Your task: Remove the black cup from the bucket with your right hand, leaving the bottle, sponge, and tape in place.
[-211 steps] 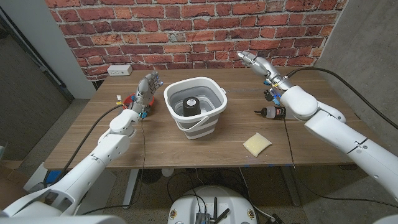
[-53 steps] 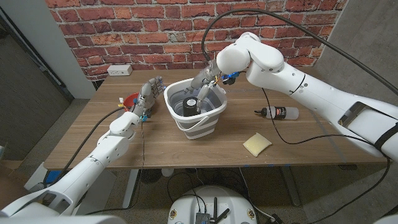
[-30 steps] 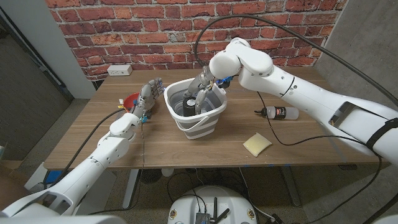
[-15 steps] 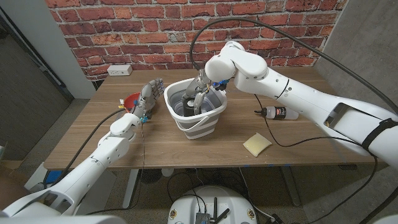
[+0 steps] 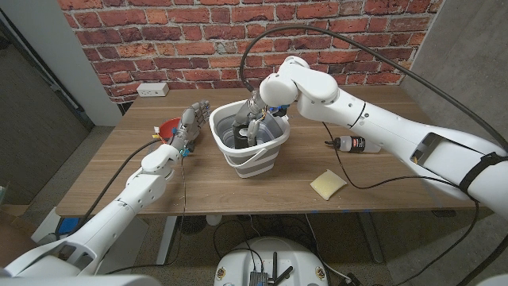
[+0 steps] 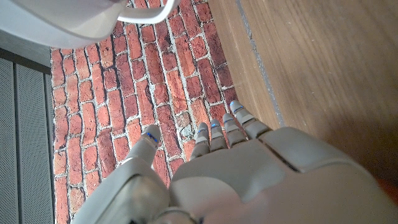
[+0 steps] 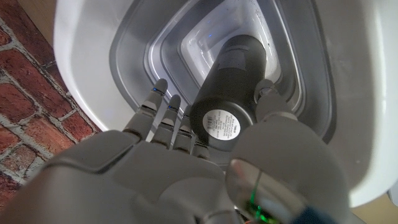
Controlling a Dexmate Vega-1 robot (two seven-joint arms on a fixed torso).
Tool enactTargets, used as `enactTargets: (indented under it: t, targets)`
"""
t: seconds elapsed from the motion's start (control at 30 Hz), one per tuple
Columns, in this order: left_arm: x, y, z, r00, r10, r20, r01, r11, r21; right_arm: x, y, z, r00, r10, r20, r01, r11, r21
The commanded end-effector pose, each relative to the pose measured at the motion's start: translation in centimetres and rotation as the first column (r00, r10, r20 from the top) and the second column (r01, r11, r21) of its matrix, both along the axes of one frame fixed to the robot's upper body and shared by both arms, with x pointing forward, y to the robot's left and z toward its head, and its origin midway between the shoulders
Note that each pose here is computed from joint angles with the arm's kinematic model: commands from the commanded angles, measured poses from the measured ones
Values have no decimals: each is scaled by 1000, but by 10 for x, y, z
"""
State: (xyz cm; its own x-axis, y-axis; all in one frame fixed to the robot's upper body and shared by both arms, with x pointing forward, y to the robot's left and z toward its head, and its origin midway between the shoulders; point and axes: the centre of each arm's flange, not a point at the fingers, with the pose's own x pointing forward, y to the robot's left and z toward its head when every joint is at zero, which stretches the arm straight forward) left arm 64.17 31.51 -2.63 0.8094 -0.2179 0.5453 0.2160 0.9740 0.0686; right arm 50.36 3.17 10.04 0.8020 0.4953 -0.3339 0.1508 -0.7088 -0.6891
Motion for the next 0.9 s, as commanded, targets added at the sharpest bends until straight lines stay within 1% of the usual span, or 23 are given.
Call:
enactTargets:
  t: [0.03,0.33,0.43,0.5,0.9]
  targets:
    - [4,0,-2,1000,-10,-11,10,1000,-2,5,-2,0,1000,22,13,-22,999,36]
    - [6,0,-2,1000,-12,-16,12,1000,-1,6,-4,2,998,56,19,-57,996,67]
    - [6,0,-2,1000,-11,-17,11,1000,-3,6,-4,4,998,56,18,-57,996,70]
    - [6,0,-2,1000,-11,-16,11,1000,-3,5,-6,5,998,67,20,-69,994,84]
    - [3,-3,-4,1000,-10,-16,10,1000,-3,-1,-10,9,997,77,18,-78,991,108]
